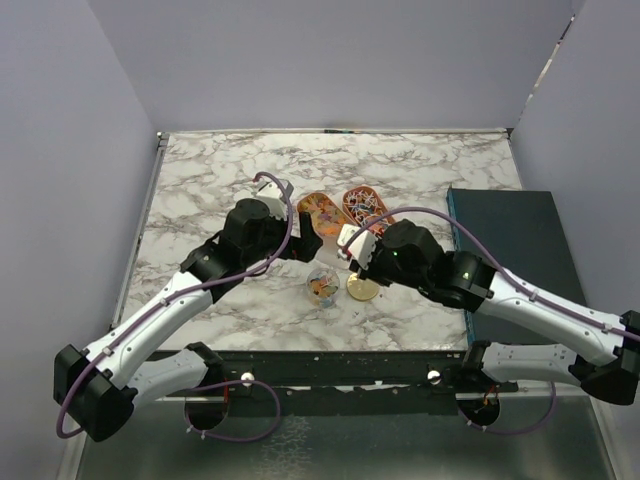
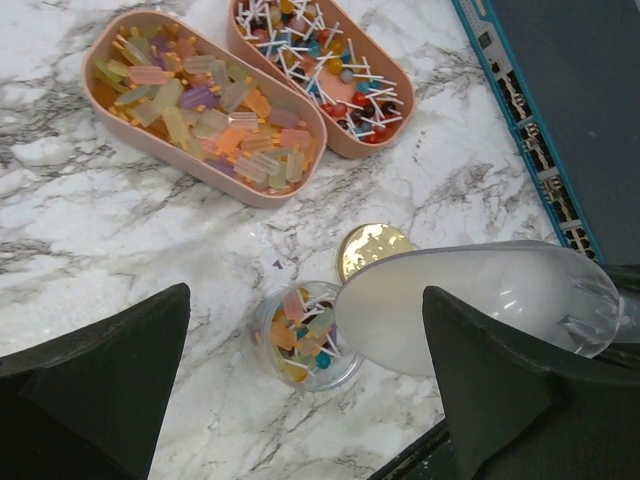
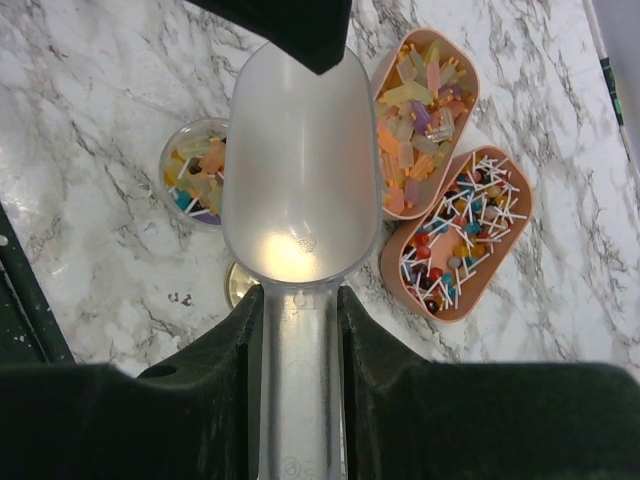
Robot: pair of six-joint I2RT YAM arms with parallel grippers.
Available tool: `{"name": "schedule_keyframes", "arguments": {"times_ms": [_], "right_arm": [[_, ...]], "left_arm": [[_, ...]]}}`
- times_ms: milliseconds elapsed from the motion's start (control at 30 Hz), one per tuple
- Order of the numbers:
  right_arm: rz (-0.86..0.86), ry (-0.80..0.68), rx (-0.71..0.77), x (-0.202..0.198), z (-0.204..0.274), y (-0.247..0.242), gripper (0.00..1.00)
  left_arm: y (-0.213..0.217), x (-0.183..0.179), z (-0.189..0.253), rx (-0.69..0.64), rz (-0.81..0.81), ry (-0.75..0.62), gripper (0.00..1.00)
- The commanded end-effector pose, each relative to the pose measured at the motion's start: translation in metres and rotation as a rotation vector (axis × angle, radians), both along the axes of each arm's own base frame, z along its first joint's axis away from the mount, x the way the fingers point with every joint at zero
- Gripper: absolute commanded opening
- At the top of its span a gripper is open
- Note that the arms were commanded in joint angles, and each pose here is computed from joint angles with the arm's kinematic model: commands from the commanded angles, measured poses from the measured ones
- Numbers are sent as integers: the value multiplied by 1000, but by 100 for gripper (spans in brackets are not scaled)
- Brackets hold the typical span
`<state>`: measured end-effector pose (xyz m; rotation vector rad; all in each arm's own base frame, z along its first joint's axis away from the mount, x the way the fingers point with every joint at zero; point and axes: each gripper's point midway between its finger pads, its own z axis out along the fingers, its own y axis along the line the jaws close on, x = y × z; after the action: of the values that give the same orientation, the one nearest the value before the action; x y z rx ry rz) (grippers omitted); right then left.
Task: Pack the candies
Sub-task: Scoop the fake candies from the storage box.
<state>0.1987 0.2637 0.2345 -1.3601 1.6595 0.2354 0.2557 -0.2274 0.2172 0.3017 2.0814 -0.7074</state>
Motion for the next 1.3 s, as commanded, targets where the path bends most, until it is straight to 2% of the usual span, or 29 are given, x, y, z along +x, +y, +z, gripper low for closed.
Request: {"name": "schedule_keyframes", "arguments": {"times_ms": [0,267,433,833,1267], "right_arm": [[-73,-21,4,22,6,-1,0],[-222,134,-51,63,-19,-16,0],[-305,242,-99,82,-33,-22,0],[-448,475,-265,99,-64,-29,1],[-555,609,-398,110,-90,-29,1]], "left_arm": [[24,11,22,62,100,-95,99],[62,19,42,115,262,-207,99],[76,17,36,143,301,-237,99],[77,11,26,141,285,-231,99],[74,3,32,138,268,-259,99]]}}
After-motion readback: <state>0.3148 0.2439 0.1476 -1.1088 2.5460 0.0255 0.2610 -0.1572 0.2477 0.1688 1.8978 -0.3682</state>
